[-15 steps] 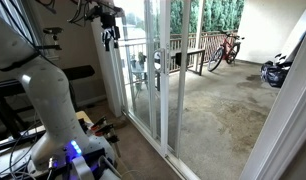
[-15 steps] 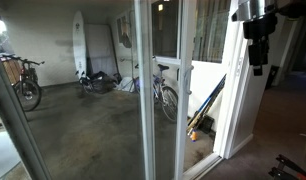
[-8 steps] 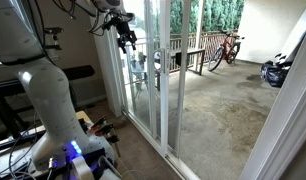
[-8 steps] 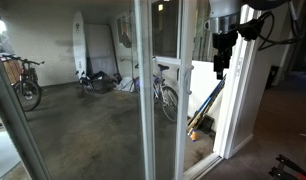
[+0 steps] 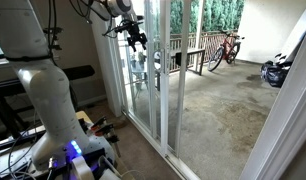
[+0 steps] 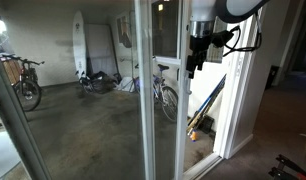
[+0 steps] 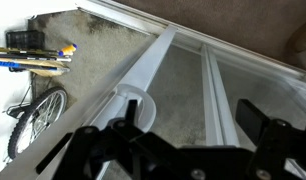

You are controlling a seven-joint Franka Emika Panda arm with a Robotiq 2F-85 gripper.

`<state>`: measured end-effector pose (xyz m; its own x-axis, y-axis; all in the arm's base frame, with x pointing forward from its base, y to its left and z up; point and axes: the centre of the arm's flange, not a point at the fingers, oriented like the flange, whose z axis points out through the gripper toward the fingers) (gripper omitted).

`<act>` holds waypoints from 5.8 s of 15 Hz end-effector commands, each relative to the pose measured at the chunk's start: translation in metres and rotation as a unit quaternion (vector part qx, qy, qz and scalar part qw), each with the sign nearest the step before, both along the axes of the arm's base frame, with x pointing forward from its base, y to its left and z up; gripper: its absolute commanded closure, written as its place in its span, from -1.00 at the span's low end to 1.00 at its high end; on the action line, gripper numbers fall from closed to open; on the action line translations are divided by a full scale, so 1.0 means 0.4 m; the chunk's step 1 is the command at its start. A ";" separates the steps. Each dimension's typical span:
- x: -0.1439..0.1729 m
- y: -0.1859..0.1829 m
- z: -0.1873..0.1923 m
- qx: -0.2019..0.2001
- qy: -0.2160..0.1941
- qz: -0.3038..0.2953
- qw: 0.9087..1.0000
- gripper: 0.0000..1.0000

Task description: Slide the glass door to the right

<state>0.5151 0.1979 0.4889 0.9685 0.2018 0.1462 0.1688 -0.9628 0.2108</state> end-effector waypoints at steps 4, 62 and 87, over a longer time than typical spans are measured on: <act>0.079 -0.042 0.007 0.043 -0.069 -0.057 0.995 -1.00; 0.070 -0.670 -0.057 0.137 -0.073 -0.362 0.919 -1.00; -0.020 -1.294 -0.110 0.174 -0.034 -0.446 0.878 -1.00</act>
